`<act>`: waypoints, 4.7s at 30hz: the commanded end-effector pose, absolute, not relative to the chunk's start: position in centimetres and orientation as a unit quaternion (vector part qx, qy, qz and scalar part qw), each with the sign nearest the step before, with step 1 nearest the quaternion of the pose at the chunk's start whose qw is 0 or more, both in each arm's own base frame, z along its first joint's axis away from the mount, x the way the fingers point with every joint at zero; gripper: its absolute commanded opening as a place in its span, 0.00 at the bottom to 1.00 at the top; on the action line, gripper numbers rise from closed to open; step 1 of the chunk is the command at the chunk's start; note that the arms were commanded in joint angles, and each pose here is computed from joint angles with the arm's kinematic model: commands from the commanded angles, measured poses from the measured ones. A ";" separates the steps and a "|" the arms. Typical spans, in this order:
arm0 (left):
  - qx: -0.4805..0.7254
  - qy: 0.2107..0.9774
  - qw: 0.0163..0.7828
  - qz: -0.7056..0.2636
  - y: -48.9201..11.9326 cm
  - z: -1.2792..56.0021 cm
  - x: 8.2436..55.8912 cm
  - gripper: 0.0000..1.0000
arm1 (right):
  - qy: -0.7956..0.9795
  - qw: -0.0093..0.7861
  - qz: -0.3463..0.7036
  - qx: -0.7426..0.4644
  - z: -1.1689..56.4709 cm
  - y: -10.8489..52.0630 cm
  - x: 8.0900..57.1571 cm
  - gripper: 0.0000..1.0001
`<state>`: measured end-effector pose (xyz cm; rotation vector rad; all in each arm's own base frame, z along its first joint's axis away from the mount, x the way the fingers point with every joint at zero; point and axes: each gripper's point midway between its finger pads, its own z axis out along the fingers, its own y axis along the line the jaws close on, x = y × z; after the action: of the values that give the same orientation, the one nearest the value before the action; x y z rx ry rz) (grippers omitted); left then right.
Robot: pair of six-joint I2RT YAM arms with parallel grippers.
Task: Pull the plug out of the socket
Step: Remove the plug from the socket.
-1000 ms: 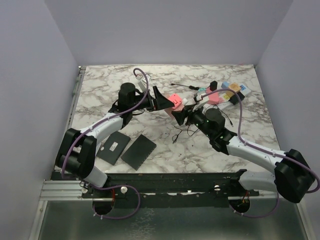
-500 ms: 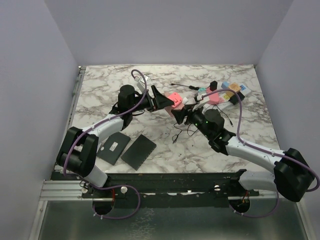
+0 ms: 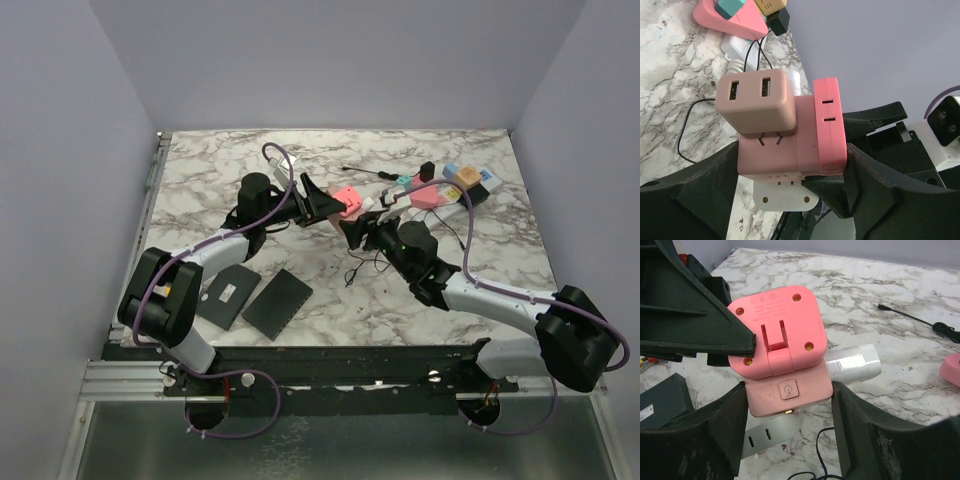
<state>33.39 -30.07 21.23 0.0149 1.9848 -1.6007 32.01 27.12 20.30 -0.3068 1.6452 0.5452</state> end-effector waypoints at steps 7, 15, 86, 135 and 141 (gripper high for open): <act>-0.007 0.751 0.273 -0.601 -30.4 20.0 33.1 0.56 | 0.677 0.694 0.219 -0.108 24.5 27.0 33.4 0.01; -0.021 0.761 0.281 -0.584 -30.0 18.4 33.5 0.50 | 0.702 0.668 0.223 -0.107 22.6 27.6 33.6 0.47; -0.111 0.788 0.316 -0.517 -26.2 13.5 36.0 0.36 | 0.879 0.437 0.192 -0.014 6.6 30.4 29.7 0.45; -0.042 0.813 0.260 -0.519 -26.2 12.6 37.1 0.35 | 0.812 0.514 0.242 -0.133 10.5 29.5 27.9 0.74; -0.038 0.813 0.256 -0.522 -26.3 12.5 37.0 0.34 | 0.810 0.505 0.260 -0.150 9.9 30.5 28.3 0.73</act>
<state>36.00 -25.74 10.59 -0.1744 2.2797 -1.3878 27.65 28.89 8.97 -0.3265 1.9911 0.5650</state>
